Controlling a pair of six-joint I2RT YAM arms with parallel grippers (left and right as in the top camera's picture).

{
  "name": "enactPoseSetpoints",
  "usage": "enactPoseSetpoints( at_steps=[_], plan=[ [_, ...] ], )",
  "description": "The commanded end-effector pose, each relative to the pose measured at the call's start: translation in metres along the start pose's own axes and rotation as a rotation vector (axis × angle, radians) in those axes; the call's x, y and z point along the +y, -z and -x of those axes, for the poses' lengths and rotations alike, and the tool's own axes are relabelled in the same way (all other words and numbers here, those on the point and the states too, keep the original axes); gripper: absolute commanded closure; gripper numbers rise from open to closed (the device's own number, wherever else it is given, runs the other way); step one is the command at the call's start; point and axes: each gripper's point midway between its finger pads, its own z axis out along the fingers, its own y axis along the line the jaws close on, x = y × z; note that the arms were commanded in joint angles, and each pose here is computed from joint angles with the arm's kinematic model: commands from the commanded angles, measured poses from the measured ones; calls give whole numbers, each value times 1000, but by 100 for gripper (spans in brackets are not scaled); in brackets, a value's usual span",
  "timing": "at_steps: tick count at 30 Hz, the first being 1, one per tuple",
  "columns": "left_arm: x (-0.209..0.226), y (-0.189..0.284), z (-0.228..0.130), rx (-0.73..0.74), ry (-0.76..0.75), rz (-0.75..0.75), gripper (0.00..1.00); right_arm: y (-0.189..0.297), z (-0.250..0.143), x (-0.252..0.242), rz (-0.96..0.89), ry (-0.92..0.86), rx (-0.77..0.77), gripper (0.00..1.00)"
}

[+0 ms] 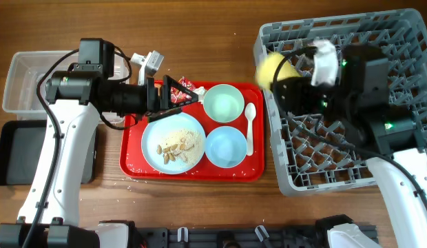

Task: Sort waste into correct bins and load items into the dishwasher rack
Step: 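Hand the yellow cup from the left gripper to the right gripper, then place the yellow cup in the dish rack with the right gripper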

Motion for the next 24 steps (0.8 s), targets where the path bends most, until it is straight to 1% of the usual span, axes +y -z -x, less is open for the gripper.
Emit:
enactPoseSetpoints(
  at_steps=[1,4,6,7,8,9,10,12,13,15,16,17,18,19,20,22,23,24],
  plan=[
    [8,1,2,-10,-16,58,0,-1,-29,-79,-444,-261,76,52],
    [10,1,2,-11,-16,69,0,-22,-61,-99,-541,-328,249,52],
    [10,1,2,-11,-16,70,0,-40,-71,-107,-569,-346,316,50],
    [10,1,2,-11,-15,69,0,-49,-73,-109,-568,-358,335,46],
    [10,1,2,-11,-15,69,0,-71,-75,-105,-498,-329,382,38],
    [10,1,2,-11,-15,69,0,-82,-78,-101,-457,-320,408,27],
    [10,1,1,-9,-12,69,0,-85,-79,-102,-457,-324,417,20],
    [10,1,-1,-4,-2,71,0,-77,-75,-103,-489,-337,396,14],
    [10,1,-1,-3,0,71,0,-69,-62,-95,-486,-304,343,14],
    [10,1,-1,-3,0,72,0,-57,-45,-74,-432,-230,267,14],
    [13,5,0,-14,14,77,0,-52,-29,-34,-278,-93,198,16],
    [28,22,7,-62,62,143,0,-50,-21,11,-123,-4,148,19],
    [38,38,10,-99,103,187,0,-53,-22,28,-68,7,143,20],
    [46,53,12,-134,148,224,0,-58,-25,44,-26,19,150,27],
    [68,93,12,-221,264,319,0,-70,-32,52,-33,29,174,30],
    [100,145,2,-326,391,489,0,-100,-45,45,-116,4,222,32],
    [115,173,-9,-396,473,562,0,-123,-53,35,-175,-7,250,35],
    [117,189,-15,-469,553,550,0,-143,-60,19,-255,-48,268,36]
  ],
)
